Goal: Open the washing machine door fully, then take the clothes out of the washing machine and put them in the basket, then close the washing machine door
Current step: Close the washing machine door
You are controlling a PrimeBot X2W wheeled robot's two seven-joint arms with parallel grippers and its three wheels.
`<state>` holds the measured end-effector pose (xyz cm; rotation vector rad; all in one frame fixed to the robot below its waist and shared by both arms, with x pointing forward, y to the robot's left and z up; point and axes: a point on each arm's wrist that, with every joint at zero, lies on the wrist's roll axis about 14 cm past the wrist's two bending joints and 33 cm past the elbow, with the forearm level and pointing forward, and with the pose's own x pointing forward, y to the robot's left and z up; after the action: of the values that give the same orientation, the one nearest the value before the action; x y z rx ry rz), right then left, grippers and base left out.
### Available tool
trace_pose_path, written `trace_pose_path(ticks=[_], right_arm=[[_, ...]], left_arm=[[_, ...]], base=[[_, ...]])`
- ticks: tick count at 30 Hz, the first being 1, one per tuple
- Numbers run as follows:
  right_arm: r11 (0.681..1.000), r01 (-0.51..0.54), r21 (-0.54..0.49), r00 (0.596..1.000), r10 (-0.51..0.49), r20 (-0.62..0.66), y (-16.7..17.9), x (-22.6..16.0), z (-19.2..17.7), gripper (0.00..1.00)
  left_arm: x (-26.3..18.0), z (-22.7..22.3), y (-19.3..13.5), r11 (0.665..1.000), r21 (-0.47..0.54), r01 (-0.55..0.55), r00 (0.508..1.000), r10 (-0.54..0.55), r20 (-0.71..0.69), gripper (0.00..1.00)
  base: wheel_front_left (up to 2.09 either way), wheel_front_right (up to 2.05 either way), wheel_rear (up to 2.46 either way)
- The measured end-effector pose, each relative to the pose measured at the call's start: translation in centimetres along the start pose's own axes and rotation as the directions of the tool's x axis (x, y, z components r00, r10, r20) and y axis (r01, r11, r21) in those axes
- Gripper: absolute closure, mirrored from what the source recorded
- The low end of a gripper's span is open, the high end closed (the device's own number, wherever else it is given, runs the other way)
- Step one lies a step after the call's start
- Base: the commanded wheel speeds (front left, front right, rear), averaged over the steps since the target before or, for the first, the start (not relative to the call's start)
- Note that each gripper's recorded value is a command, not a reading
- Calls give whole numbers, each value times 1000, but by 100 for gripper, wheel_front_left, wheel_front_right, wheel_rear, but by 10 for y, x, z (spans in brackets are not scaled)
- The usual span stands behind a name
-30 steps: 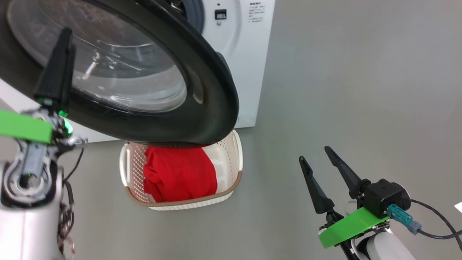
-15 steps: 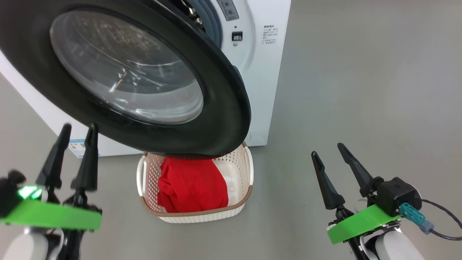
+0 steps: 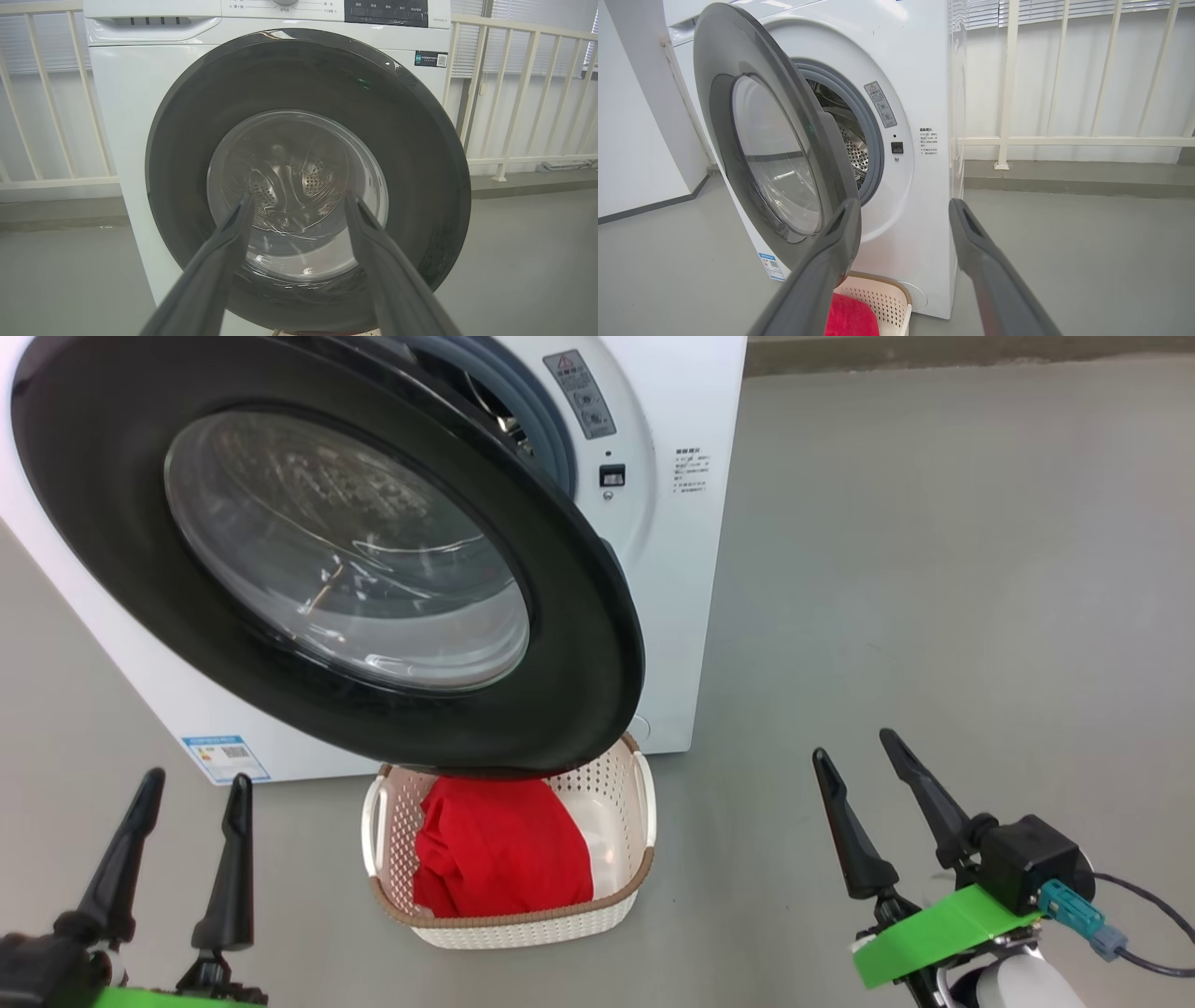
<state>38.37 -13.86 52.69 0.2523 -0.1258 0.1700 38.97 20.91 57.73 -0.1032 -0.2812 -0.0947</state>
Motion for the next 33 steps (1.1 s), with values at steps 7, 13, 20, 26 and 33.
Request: trace_pose_path(ticks=[7, 13, 20, 26, 33], right_arm=[[999, 32, 1, 999, -32, -3, -8, -12, 0, 0], [999, 39, -1, 999, -39, 8, -10, -14, 4, 0], [999, 41, 6, 999, -41, 8, -11, -14, 3, 0], [999, 40, 7, 999, -40, 5, -10, -13, 2, 0], [999, 35, 7, 999, -35, 3, -9, -13, 1, 0]], left_arm=[[-14, 2, 2, 999, 41, -24, 1000, 24, 1, 0], [-26, -6, 5, 998, 44, -42, 999, 44, -30, 0], [-28, -8, 6, 998, 41, -47, 998, 49, -37, 0], [-28, -11, 5, 998, 46, -43, 998, 45, -47, 0], [-30, -14, 6, 998, 56, -41, 997, 44, -60, 0]], base=[[0, 0, 0], [0, 0, 0], [0, 0, 0], [0, 0, 0], [0, 0, 0]])
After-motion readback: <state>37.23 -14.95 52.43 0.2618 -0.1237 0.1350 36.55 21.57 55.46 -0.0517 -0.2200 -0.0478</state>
